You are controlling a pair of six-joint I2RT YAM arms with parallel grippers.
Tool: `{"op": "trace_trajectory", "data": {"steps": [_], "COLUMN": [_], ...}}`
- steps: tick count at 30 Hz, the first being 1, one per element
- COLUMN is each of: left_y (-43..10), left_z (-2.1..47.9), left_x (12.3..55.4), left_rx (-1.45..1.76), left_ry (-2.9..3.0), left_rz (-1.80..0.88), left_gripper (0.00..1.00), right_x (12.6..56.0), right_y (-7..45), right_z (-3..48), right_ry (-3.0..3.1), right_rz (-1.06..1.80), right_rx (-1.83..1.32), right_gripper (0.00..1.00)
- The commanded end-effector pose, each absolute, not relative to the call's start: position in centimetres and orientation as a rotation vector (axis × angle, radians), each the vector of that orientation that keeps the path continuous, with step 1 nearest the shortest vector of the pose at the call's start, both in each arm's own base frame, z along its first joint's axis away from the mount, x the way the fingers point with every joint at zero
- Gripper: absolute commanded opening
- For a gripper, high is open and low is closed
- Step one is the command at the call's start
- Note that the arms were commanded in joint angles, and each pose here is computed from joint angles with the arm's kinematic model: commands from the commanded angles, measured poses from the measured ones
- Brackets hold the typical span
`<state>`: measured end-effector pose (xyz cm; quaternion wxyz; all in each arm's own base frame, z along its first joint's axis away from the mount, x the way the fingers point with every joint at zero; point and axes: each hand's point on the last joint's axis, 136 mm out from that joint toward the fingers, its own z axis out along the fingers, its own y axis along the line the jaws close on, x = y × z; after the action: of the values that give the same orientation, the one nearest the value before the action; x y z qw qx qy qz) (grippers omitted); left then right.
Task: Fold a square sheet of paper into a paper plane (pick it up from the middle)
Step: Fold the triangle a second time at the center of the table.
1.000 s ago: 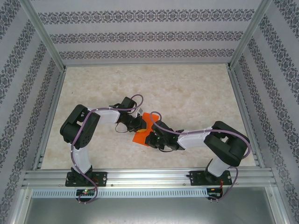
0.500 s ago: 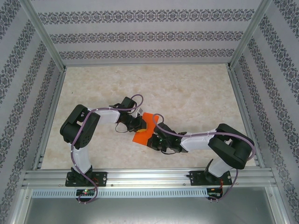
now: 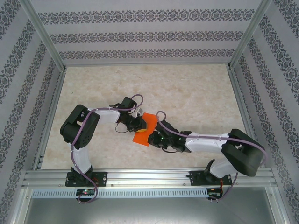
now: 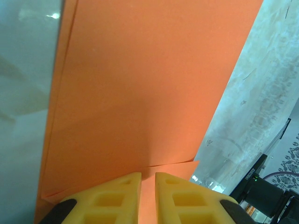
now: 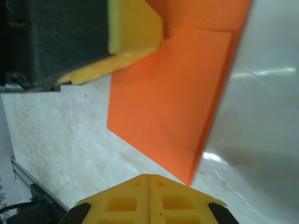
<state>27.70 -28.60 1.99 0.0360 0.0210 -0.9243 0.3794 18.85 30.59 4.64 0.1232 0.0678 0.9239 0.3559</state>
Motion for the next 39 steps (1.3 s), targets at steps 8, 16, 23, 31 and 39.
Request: {"op": "trace_trajectory", "data": {"steps": [8, 16, 23, 31, 39], "left_y": [-27.2, -28.2, -28.8, -29.5, -29.1], "left_z": [0.4, 4.9, 7.7, 5.2, 2.7], "left_x": [27.4, 29.2, 27.6, 25.4, 25.2], "left_rx": [0.124, 0.054, 0.094, 0.113, 0.152], "left_ry": [-2.878, -2.914, -2.841, -2.781, -2.795], "left_rz": [1.020, 1.098, 1.253, 1.229, 1.182], "left_gripper": [0.19, 0.21, 0.20, 0.15, 0.15], "right_x": [19.5, 17.6, 18.3, 18.3, 18.1], "right_y": [32.1, 29.8, 30.4, 30.3, 30.1], "right_z": [0.2, -1.7, -0.9, -0.9, -1.3], "right_ry": [2.776, 2.806, 2.776, 2.771, 2.782], "right_rz": [1.004, 0.975, 0.998, 0.990, 0.979], "right_rx": [0.219, 0.254, 0.240, 0.248, 0.257], "right_gripper": [0.06, 0.05, 0.05, 0.04, 0.04]}}
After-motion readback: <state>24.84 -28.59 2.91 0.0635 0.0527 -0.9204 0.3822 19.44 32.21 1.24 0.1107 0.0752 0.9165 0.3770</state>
